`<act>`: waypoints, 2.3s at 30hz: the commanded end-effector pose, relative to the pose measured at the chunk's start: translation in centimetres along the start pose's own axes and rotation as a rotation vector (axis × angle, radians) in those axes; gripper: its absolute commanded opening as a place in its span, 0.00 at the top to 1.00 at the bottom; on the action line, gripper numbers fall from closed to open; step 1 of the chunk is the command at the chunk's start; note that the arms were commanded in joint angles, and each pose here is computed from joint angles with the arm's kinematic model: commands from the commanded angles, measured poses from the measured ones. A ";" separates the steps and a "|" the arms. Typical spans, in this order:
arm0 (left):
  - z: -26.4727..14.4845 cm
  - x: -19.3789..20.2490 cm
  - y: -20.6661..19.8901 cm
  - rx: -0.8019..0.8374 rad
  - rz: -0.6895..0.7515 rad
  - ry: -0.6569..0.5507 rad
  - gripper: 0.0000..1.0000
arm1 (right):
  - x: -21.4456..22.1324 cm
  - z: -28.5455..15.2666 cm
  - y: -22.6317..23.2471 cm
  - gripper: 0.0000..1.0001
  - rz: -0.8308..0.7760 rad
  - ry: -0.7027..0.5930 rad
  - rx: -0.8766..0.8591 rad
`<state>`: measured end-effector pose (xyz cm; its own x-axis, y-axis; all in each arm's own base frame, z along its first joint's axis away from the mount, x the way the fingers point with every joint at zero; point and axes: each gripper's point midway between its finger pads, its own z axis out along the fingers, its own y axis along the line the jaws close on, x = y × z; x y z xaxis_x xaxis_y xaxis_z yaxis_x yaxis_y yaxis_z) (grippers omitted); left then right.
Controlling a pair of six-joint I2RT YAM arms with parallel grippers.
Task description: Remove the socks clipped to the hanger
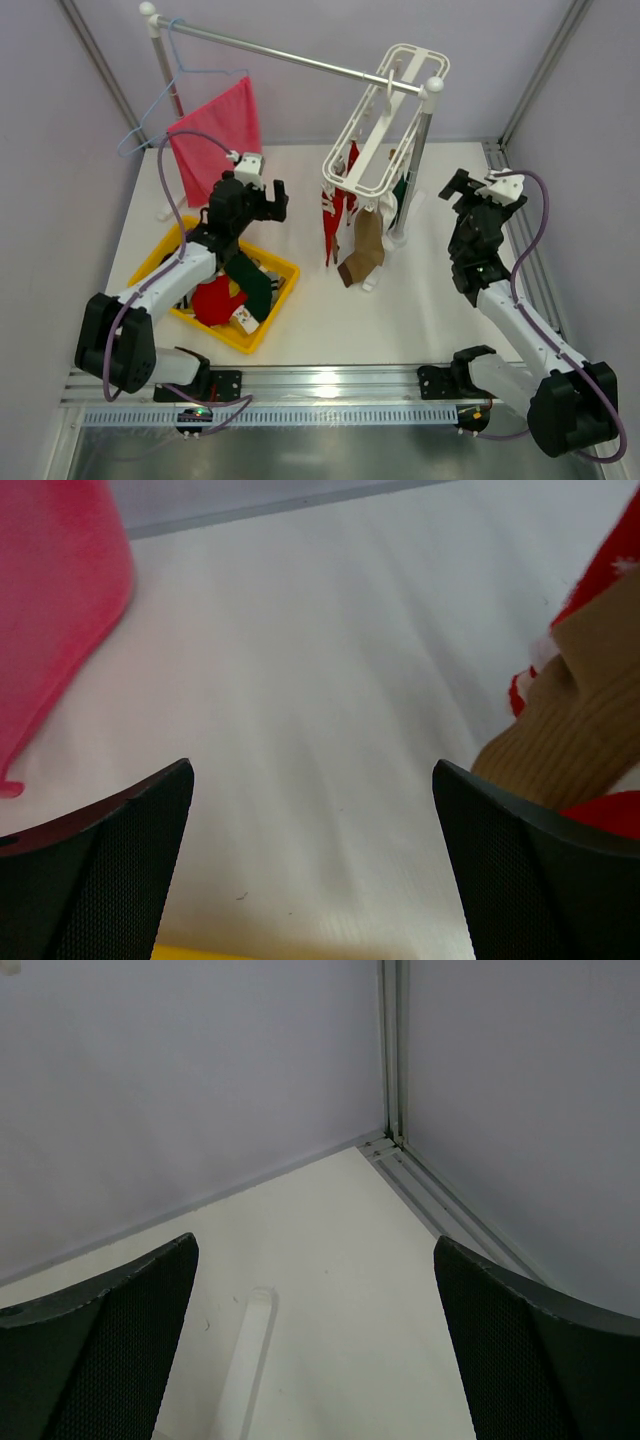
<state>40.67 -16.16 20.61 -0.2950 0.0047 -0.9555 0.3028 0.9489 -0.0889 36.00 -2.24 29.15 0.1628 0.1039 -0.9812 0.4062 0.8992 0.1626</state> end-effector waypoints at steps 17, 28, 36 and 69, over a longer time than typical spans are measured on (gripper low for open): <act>-3.5 0.0 -9.0 0.104 0.075 -0.169 0.00 | -1.6 -0.4 0.3 0.00 0.049 -0.041 -0.022; -8.4 2.7 -12.2 0.130 -0.069 -0.213 0.01 | -1.7 -0.6 0.4 0.00 0.064 -0.040 -0.033; -7.1 3.0 -15.3 0.197 -0.130 -0.209 0.00 | -2.0 -0.9 0.3 0.00 0.069 -0.044 -0.040; -1.7 2.9 -14.5 -0.036 -0.065 -0.224 1.00 | -3.2 -1.9 0.7 0.01 0.076 -0.076 -0.105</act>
<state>32.99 -29.28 16.64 -0.1749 -0.0566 -0.9830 0.2900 0.9511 -0.1064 34.37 -1.63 30.47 0.2118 0.1373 -0.9676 0.3354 0.9197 0.2039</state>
